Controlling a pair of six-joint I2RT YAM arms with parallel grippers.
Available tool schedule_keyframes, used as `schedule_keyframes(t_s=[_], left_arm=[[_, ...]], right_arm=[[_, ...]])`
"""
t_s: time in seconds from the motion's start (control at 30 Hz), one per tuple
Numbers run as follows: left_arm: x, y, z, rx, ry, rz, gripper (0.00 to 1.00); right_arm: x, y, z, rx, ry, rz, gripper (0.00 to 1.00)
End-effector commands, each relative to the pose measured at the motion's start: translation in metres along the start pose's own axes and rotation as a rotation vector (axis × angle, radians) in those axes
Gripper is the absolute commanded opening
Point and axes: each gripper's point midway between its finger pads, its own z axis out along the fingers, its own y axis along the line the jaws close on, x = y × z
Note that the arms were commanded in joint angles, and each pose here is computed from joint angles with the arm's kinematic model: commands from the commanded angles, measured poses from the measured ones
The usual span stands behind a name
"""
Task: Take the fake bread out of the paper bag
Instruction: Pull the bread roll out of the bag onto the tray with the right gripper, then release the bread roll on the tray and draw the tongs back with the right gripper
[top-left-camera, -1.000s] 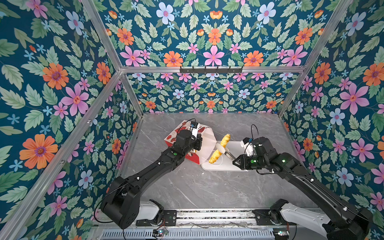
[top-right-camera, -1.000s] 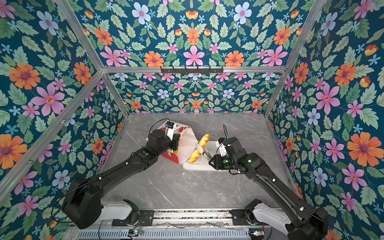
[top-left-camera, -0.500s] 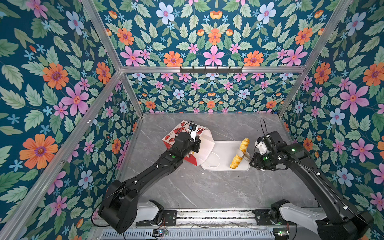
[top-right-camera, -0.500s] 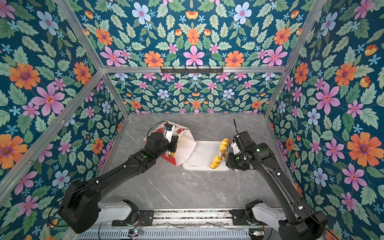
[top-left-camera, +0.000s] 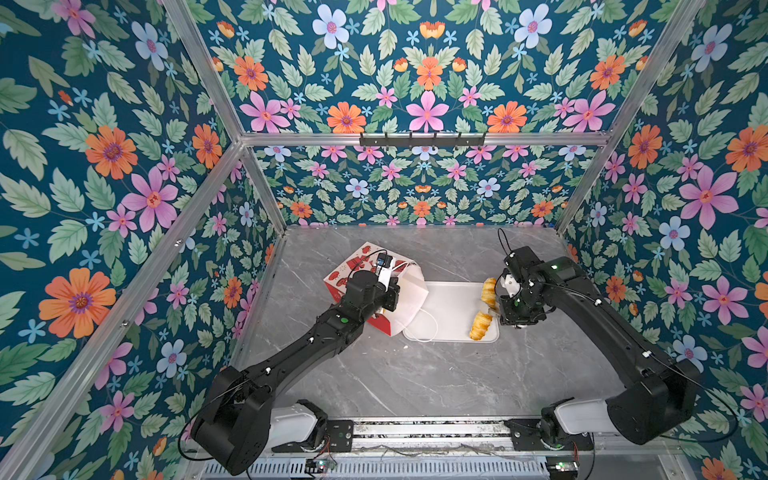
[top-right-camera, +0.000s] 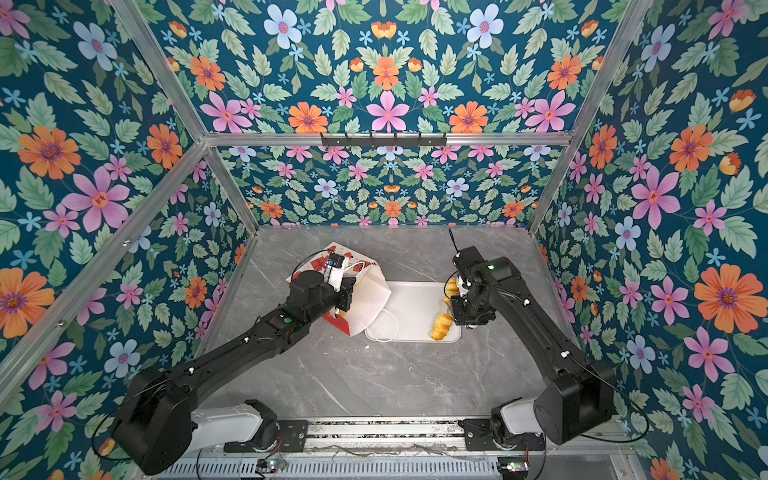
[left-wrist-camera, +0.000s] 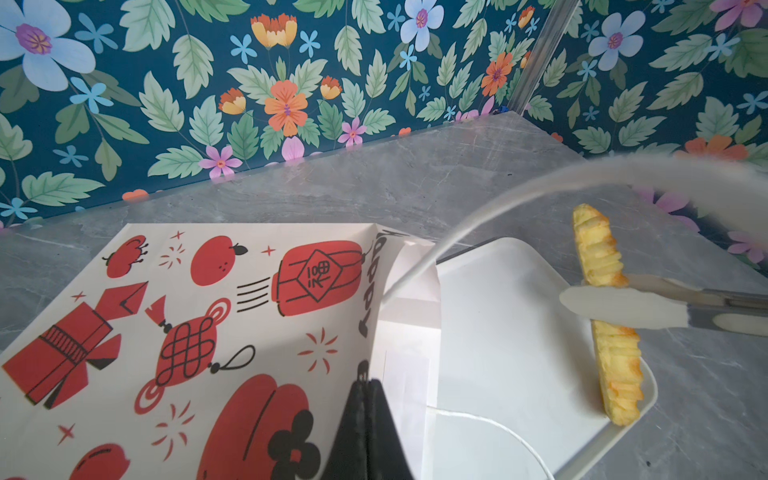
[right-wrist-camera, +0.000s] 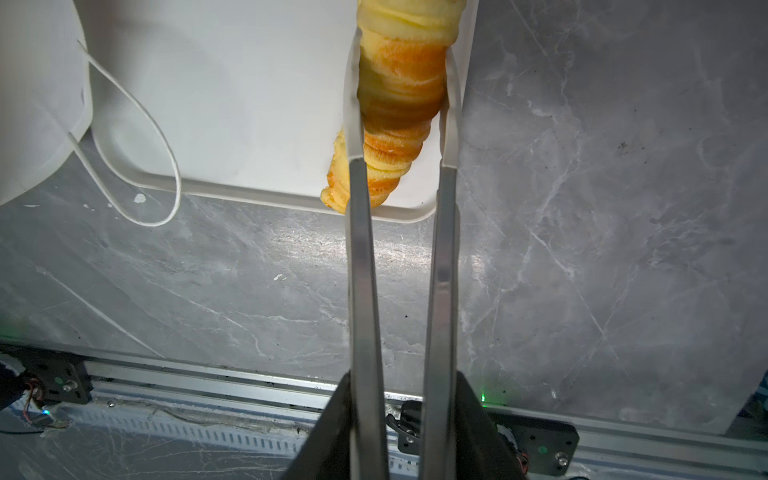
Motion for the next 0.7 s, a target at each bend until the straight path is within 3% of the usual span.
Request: schedule_keyframes(t_s=[0.0, 0.3, 0.43, 0.67], left_arm=[[-0.011, -0.001, 0.001, 0.007, -0.046, 0.009, 0.00], [-0.012, -0.006, 0.001, 0.033, -0.054, -0.001, 0.00], [-0.012, -0.007, 0.000, 0.040, -0.059, -0.004, 0.00], [-0.012, -0.007, 0.003, 0.038, -0.059, 0.000, 0.00]], right_arm=[[-0.008, 0.000, 0.005, 0.017, 0.017, -0.030, 0.35], [-0.035, 0.009, 0.026, 0.011, 0.052, -0.052, 0.37], [-0.038, 0.008, 0.032, 0.018, 0.056, -0.050, 0.46], [-0.041, 0.009, 0.011, -0.003, -0.057, -0.005, 0.48]])
